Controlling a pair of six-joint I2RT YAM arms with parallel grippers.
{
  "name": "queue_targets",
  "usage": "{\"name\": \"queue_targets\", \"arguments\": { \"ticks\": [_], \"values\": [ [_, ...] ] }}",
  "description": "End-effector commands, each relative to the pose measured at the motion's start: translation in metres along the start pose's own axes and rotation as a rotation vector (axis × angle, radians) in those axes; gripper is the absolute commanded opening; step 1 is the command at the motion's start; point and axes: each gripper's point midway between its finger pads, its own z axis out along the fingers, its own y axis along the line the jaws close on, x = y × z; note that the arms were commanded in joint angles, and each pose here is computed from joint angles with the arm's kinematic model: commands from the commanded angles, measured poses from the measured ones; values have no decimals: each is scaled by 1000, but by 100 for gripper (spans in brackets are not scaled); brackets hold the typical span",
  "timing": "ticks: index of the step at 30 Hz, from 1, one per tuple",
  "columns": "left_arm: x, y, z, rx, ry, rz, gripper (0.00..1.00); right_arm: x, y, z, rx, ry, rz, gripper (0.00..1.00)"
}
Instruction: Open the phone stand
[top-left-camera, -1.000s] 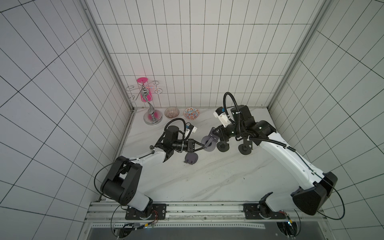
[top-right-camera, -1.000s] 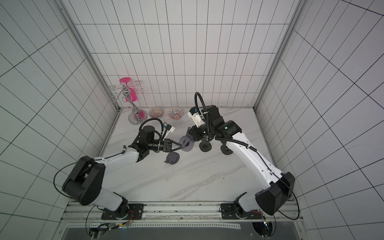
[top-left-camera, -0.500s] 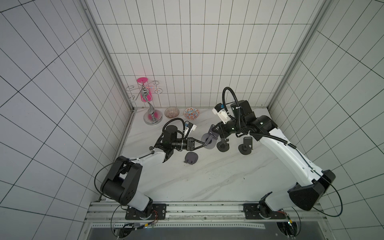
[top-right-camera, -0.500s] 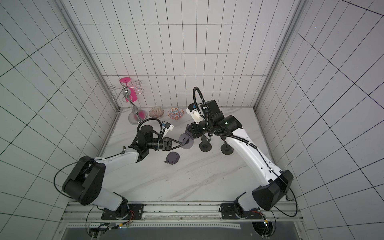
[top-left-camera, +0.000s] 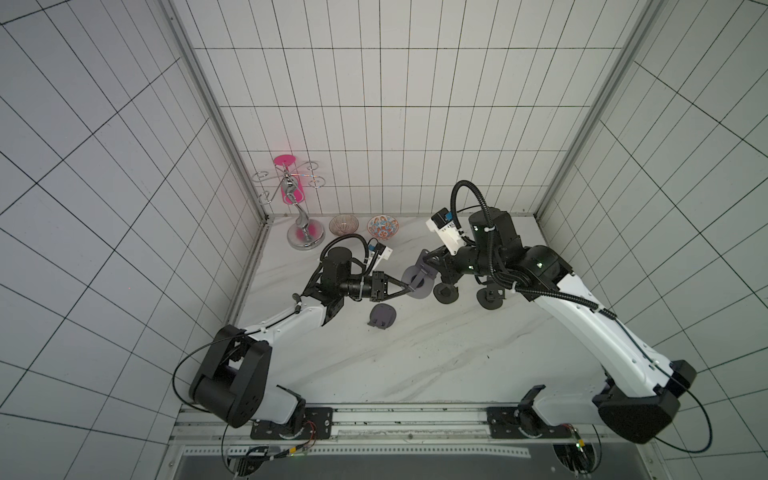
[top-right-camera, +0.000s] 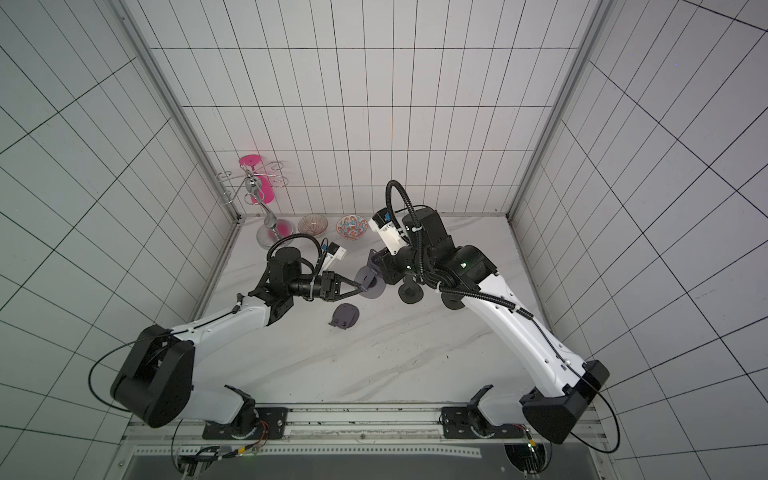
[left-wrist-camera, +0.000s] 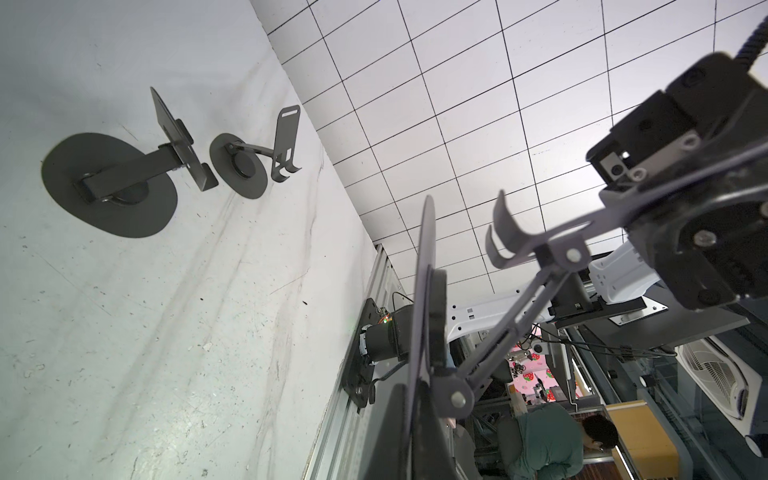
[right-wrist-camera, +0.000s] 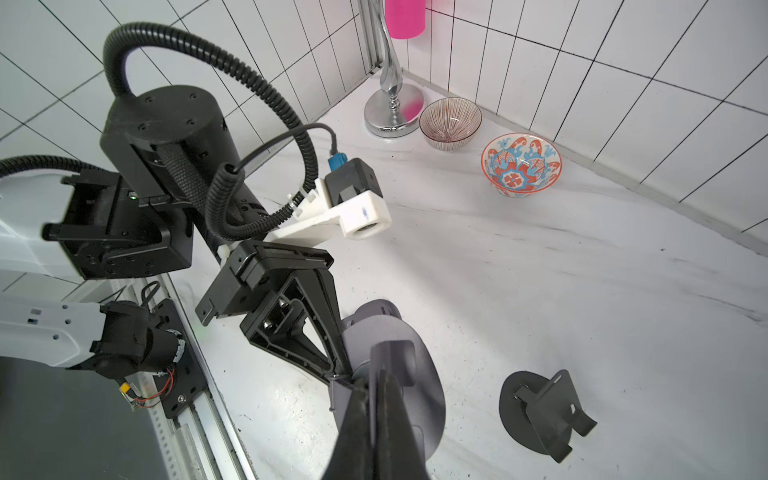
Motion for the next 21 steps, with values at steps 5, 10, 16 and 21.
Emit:
{"name": "queue_targets", "arguments": {
  "ticks": [5,10,16,21],
  "values": [
    [32,102,7,-331,-9,-419,0,-83,100,-51,-283,-357,-198,0],
    [21,102,11,-323,-25,-426,0,-67,119,-39,-312,-305,-224,0],
    [11,99,14,-317,-29,-406,0,-48,137,-20,-323,-249,-217,0],
    [13,103,14,-328,-21,-399,0,-48,132,-18,-284,-255,-205,0]
  ]
}}
